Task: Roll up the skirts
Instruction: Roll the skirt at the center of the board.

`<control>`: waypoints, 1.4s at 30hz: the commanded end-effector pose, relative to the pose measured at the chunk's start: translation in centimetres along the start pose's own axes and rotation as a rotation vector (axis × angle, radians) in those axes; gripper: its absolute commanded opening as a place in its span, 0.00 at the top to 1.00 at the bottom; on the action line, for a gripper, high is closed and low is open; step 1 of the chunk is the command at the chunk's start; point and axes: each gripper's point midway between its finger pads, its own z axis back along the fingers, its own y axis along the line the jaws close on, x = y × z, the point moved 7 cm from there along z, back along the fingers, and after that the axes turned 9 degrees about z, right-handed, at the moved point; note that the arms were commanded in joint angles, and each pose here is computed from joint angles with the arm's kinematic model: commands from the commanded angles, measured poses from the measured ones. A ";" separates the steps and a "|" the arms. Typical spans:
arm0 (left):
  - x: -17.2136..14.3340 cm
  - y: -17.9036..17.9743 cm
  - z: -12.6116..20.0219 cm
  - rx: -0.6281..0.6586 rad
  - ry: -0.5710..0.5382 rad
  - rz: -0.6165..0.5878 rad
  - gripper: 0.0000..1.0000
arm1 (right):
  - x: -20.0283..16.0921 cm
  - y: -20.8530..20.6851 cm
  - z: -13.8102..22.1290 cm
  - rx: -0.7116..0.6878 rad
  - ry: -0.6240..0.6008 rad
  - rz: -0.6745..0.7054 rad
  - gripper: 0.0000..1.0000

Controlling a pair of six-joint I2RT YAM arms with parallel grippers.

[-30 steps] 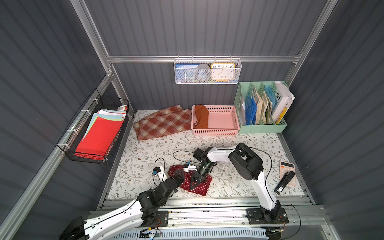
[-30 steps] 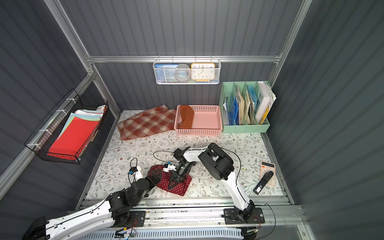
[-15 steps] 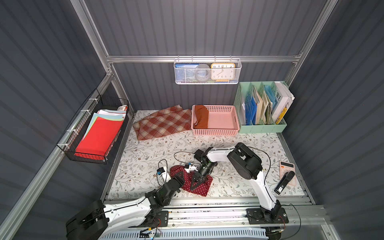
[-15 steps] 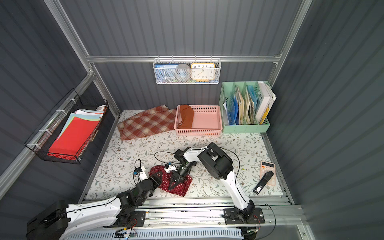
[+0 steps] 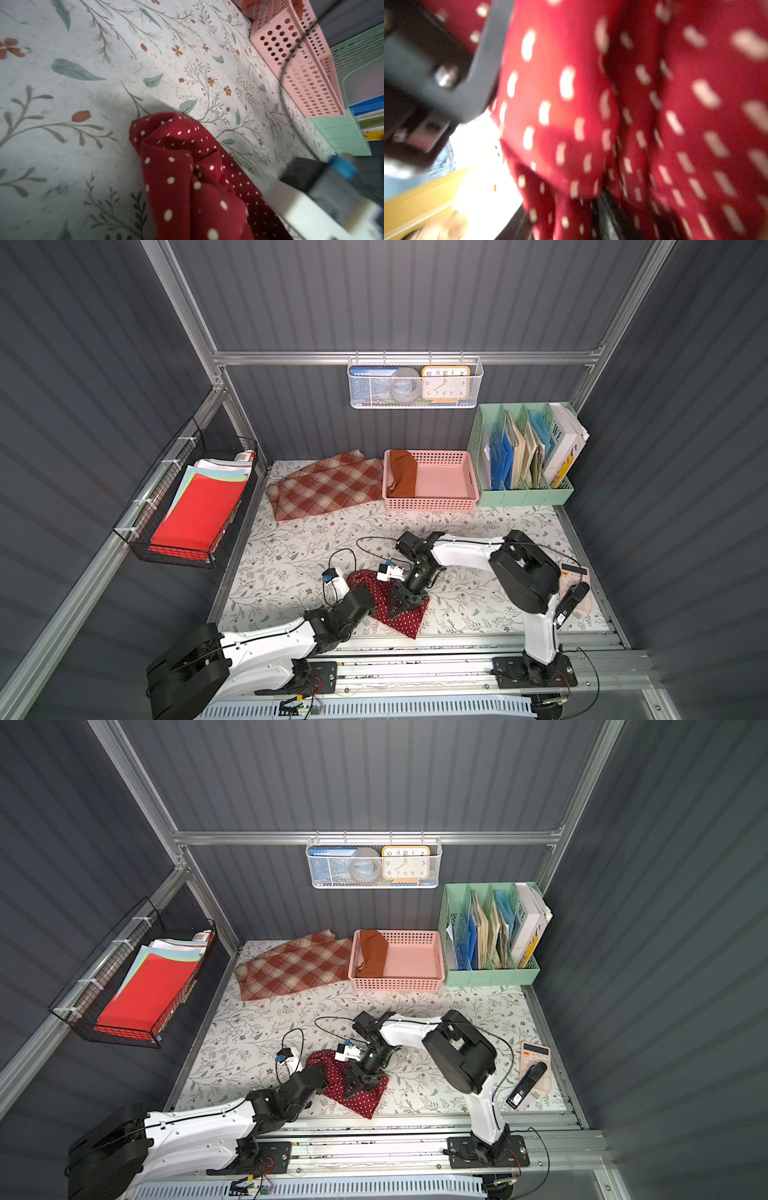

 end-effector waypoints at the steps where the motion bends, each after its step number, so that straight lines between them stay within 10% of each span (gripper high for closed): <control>1: 0.0 1.9 -0.1 0.138 -0.010 -0.065 1.00 | -1.4 -0.7 1.5 -0.227 -0.047 -0.073 0.48; 8: -0.1 1.6 0.1 0.170 0.011 -0.089 1.00 | -4.3 2.1 7.2 -0.610 -0.271 -0.075 0.46; 17: -0.6 1.0 -0.2 0.191 0.043 -0.117 1.00 | -9.9 10.6 4.9 -1.172 -0.442 0.415 0.54; 26: -0.7 1.0 -0.1 0.194 0.063 -0.114 1.00 | -10.4 12.6 -4.8 -1.648 -0.284 0.856 0.17; 42: -0.9 0.2 -0.2 0.183 0.082 -0.089 1.00 | -4.6 6.3 -9.0 -1.571 -0.168 0.867 0.12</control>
